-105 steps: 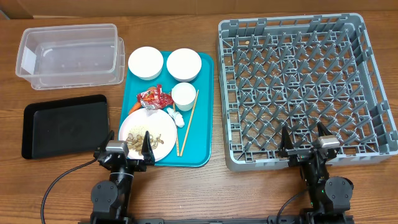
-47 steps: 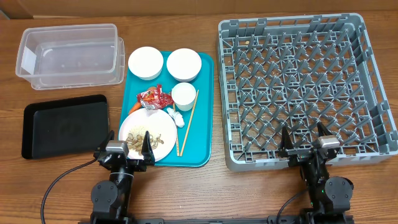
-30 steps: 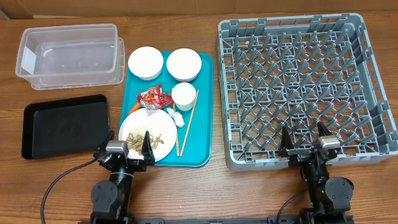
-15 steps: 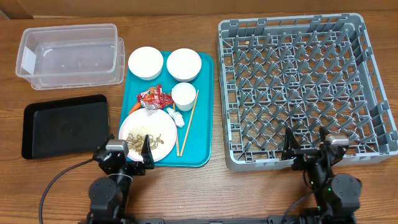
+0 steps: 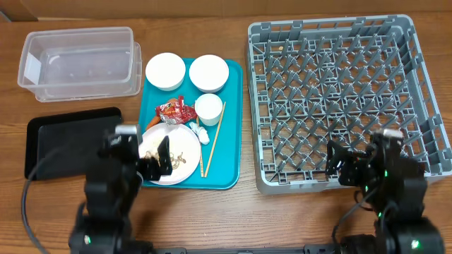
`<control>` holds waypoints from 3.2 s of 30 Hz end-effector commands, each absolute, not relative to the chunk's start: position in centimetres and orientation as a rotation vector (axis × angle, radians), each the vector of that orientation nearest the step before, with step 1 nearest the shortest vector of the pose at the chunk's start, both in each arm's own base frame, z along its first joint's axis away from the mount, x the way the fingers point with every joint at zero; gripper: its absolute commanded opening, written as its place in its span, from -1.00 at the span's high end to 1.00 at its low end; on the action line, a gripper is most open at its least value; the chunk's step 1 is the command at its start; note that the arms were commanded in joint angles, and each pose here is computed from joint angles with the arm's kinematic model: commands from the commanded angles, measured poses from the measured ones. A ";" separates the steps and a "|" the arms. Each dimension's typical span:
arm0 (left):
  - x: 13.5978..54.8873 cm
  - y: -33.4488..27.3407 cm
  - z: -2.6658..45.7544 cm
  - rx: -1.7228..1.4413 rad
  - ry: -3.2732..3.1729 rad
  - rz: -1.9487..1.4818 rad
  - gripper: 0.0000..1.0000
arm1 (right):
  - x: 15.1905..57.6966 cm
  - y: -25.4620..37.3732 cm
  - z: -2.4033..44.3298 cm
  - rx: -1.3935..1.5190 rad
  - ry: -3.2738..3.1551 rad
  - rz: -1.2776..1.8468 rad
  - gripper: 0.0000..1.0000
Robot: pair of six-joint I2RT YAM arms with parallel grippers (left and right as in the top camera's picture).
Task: Sort waste into correct bins and load items into the dishwasher
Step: 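Reach the left gripper to the white cup on the teal tray, then lift the white cup and pass it to the right gripper over the rack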
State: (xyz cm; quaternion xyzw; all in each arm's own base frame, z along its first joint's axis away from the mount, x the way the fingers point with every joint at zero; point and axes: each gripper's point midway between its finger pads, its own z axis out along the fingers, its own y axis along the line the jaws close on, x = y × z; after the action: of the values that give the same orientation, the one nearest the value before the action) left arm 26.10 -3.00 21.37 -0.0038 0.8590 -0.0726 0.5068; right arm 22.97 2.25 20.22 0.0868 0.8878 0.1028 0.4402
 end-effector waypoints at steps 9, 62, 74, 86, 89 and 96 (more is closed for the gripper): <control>31.6 -6.7 25.2 0.099 2.502 -0.388 -1.00 | 25.8 2.8 20.7 0.239 2.551 0.244 -1.00; 40.0 -20.2 21.4 0.190 2.456 -1.583 0.92 | 28.9 2.7 22.5 0.196 2.436 0.440 -1.00; 34.9 -25.8 25.8 0.419 2.314 -2.037 0.92 | 27.9 13.6 28.3 -0.564 2.020 1.215 -1.00; 32.7 -29.4 26.3 0.532 2.326 -2.093 0.92 | 27.9 14.1 28.1 -0.572 2.012 1.298 -1.00; 32.6 -30.0 26.6 0.552 2.317 -2.098 0.92 | 27.6 14.7 28.1 -0.595 2.007 1.315 -1.00; 32.1 -30.7 26.7 0.577 2.317 -2.105 0.92 | 27.4 15.9 28.6 -0.670 1.963 1.311 -0.86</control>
State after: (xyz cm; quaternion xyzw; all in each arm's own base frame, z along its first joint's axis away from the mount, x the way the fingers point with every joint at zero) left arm 32.55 -30.28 25.20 0.1697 0.7398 -0.6509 -0.0176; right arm 27.30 15.54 27.13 -0.2354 0.7699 0.5001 0.3189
